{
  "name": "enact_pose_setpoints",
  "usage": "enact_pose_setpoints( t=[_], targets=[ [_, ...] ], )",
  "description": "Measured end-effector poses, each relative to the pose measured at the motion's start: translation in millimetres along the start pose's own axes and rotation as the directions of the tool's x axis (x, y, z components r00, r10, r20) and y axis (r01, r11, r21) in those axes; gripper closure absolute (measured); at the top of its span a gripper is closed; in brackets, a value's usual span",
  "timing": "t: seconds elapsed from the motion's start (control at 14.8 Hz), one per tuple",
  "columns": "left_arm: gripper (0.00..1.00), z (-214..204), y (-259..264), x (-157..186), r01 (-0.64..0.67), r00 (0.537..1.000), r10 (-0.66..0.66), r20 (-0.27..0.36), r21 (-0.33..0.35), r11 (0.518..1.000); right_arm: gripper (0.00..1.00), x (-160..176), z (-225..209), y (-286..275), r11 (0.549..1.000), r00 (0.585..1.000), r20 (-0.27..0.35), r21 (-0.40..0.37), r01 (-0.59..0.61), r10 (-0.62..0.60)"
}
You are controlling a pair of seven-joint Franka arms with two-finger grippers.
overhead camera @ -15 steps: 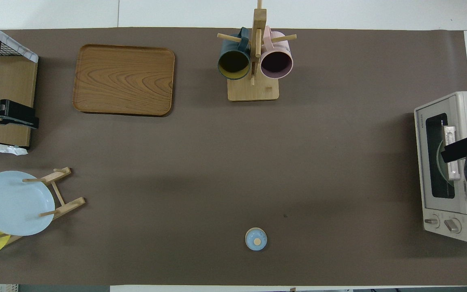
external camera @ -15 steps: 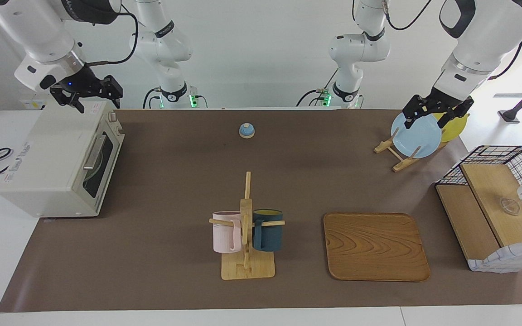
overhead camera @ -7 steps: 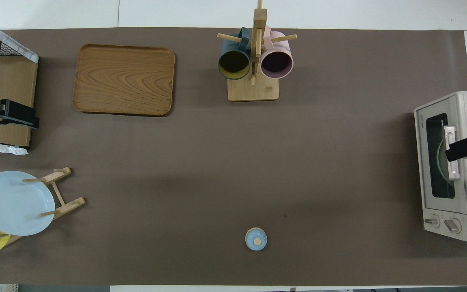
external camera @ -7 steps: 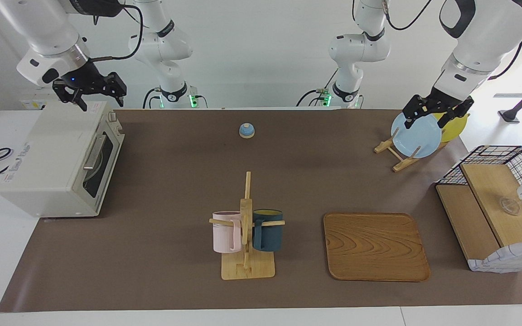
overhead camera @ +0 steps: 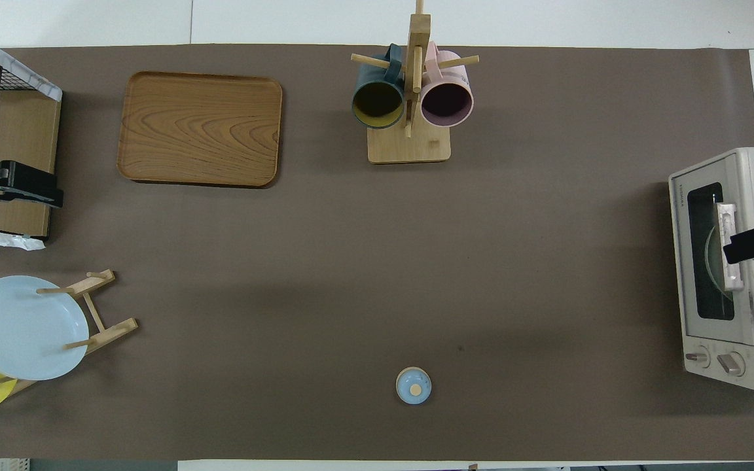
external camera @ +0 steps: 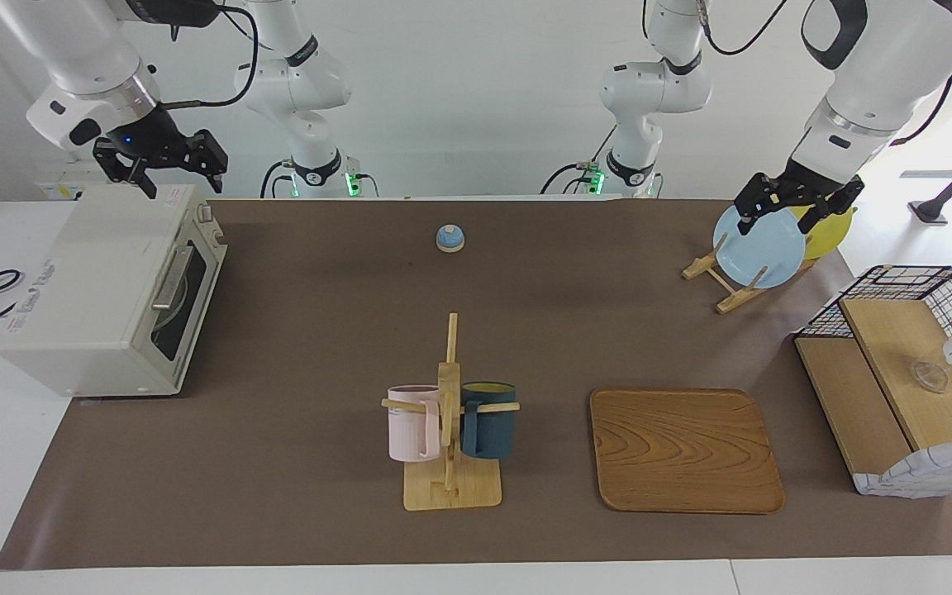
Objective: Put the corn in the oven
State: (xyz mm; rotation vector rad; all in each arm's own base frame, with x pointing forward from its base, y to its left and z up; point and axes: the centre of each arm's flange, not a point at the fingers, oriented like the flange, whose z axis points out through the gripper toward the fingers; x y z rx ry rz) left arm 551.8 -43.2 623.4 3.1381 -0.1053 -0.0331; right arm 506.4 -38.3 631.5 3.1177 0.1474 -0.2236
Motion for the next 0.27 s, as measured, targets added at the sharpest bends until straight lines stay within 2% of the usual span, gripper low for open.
enact_pose_setpoints(
  t=[0.27],
  targets=[
    [0.00, 0.0, 0.0, 0.0, 0.000, 1.000, 0.000, 0.000, 0.000, 1.000, 0.00, 0.2, 0.8, 0.0, 1.000, 1.000, 0.001, 0.000, -0.005, 0.005]
  ],
)
